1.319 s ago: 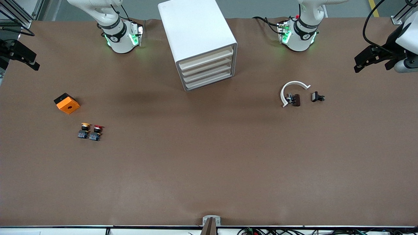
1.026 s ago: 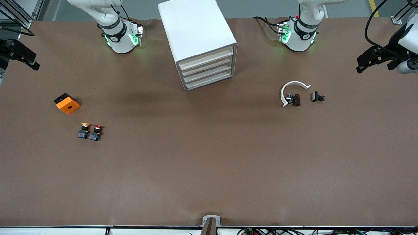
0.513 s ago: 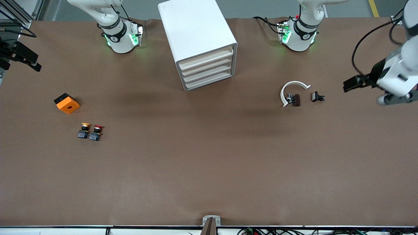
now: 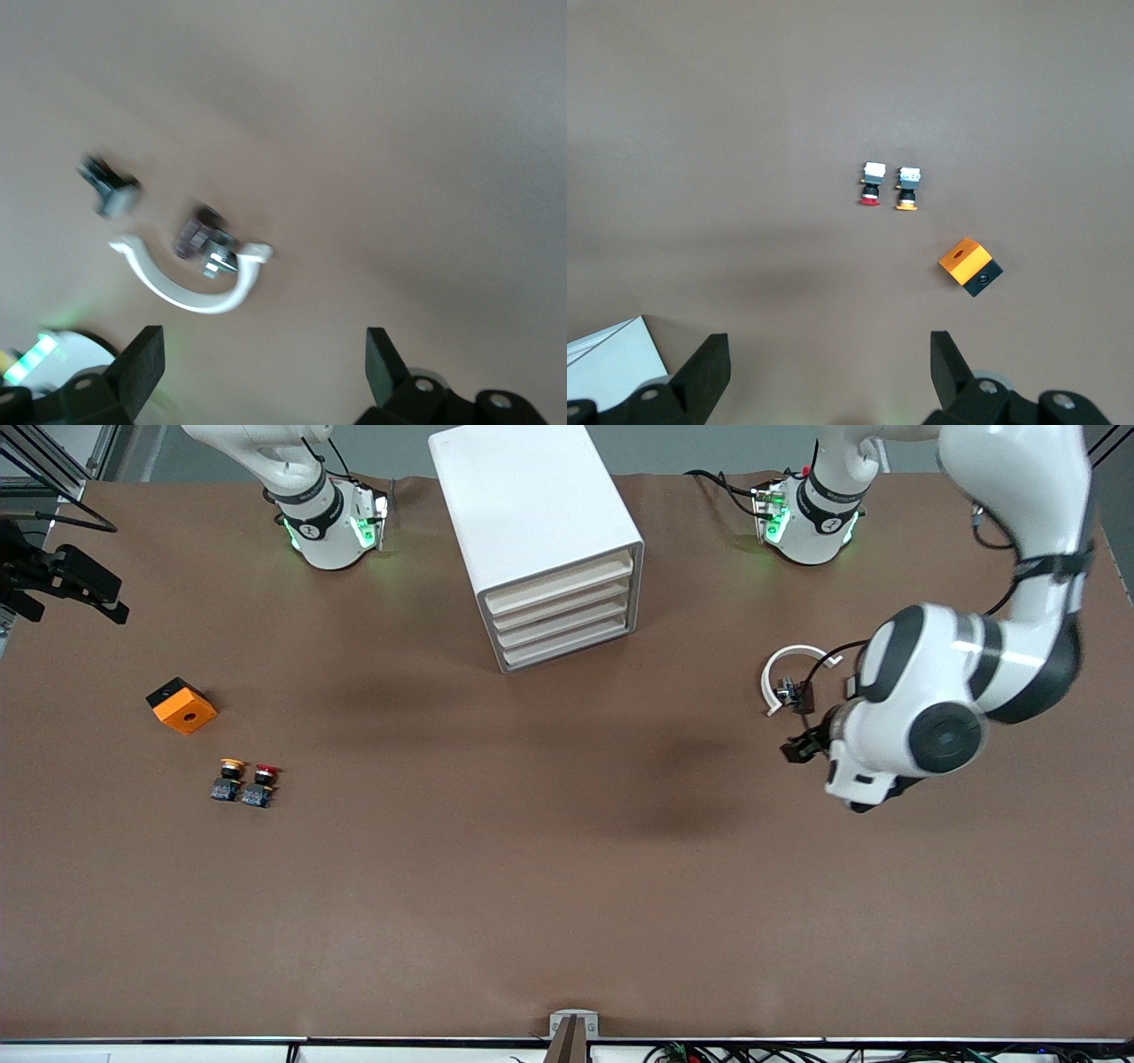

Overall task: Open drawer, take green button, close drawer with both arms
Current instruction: 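Reach the left gripper toward the white cabinet's drawer handle, then grasp the drawer handle with the left gripper while the right gripper approaches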

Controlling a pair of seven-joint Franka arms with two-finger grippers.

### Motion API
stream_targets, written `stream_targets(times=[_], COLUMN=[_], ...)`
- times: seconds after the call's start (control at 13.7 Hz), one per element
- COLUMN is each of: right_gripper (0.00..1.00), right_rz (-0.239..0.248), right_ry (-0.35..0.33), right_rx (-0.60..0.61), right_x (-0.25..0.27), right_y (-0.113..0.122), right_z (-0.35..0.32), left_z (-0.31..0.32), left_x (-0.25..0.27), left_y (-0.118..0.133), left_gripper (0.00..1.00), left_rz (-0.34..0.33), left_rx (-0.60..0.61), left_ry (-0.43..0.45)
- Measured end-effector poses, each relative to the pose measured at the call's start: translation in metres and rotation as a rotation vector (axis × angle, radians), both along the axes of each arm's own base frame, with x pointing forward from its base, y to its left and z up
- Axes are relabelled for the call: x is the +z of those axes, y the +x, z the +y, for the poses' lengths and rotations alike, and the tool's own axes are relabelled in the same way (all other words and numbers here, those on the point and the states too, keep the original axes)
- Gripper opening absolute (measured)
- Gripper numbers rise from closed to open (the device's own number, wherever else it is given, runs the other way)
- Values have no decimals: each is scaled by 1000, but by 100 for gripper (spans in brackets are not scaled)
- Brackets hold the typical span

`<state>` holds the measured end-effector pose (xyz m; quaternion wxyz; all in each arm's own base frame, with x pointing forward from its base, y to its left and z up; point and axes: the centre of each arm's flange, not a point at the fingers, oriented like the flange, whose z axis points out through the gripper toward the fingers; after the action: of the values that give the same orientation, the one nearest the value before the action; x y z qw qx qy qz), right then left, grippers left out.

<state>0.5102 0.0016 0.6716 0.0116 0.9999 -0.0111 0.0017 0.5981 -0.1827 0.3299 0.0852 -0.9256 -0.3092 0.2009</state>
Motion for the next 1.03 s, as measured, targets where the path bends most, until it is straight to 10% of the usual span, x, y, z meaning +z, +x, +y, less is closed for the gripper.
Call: stream_targets(times=[0.51, 1.03], right_gripper=[100, 100], right_rz=[57, 31], right_ry=[-4, -82], right_rx=[17, -129], right_x=[-35, -61], right_y=[21, 31], right_z=[49, 128], left_z=[-112, -183], left_x=[-121, -140], left_y=[-29, -94], left_gripper=[100, 100], left_rz=[253, 378], left_rx=[541, 723], left_ry=[63, 400])
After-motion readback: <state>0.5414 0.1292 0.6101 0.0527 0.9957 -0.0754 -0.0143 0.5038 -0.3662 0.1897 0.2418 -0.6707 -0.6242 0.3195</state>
